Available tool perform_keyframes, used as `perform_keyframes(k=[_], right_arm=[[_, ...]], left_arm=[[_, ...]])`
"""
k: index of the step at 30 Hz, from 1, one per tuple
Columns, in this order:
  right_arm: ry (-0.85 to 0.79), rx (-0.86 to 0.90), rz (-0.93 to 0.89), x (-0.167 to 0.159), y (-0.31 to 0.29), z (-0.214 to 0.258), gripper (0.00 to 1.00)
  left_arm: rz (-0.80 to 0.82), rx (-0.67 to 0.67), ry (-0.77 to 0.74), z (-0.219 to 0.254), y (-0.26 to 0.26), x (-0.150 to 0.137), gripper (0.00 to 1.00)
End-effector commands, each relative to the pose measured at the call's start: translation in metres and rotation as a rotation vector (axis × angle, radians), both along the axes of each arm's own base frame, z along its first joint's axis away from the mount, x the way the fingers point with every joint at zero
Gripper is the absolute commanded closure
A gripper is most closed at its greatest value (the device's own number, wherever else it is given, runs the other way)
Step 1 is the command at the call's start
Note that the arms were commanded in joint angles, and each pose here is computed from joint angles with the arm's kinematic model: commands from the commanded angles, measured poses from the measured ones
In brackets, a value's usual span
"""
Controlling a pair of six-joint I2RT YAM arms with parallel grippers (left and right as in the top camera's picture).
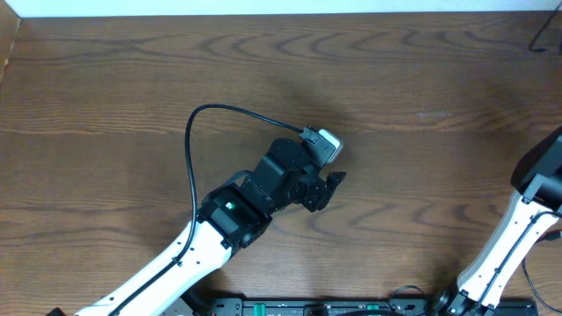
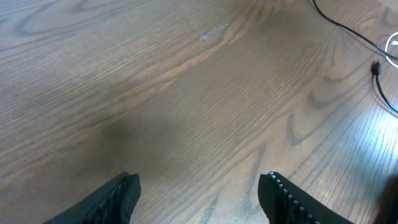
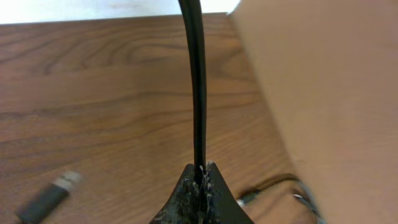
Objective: Untangle cables
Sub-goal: 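Carry the cable end off to the right with the right gripper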
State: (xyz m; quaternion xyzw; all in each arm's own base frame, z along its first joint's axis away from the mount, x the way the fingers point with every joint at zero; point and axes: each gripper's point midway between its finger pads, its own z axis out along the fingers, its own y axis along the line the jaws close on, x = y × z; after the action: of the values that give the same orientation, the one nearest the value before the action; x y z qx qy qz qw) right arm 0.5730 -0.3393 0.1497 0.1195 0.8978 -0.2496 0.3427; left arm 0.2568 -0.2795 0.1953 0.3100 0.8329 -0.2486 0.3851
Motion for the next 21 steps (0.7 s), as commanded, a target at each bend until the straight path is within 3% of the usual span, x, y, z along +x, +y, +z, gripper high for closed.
perform_keyframes(k=[1, 7, 20, 21], right_arm=[[-0.055, 0.047, -0.025, 0.007, 0.004, 0.0, 0.99], [-0.049, 0.09, -0.103, -0.006, -0.013, -0.017, 0.99], [-0.087, 0.072, -0.211, -0.021, -0.04, -0.008, 0.99], [-0.1, 0.079, -0.227, -0.023, -0.044, -0.007, 0.8]], left_arm=[[-0.005, -0.023, -0.005, 0.009, -0.004, 0.0, 0.34], [-0.005, -0.017, 0.001, 0.007, -0.003, 0.0, 0.35], [-0.005, -0.015, 0.003, 0.007, -0.003, -0.001, 0.35], [-0.005, -0.015, 0.003, 0.007, -0.003, -0.001, 0.34]])
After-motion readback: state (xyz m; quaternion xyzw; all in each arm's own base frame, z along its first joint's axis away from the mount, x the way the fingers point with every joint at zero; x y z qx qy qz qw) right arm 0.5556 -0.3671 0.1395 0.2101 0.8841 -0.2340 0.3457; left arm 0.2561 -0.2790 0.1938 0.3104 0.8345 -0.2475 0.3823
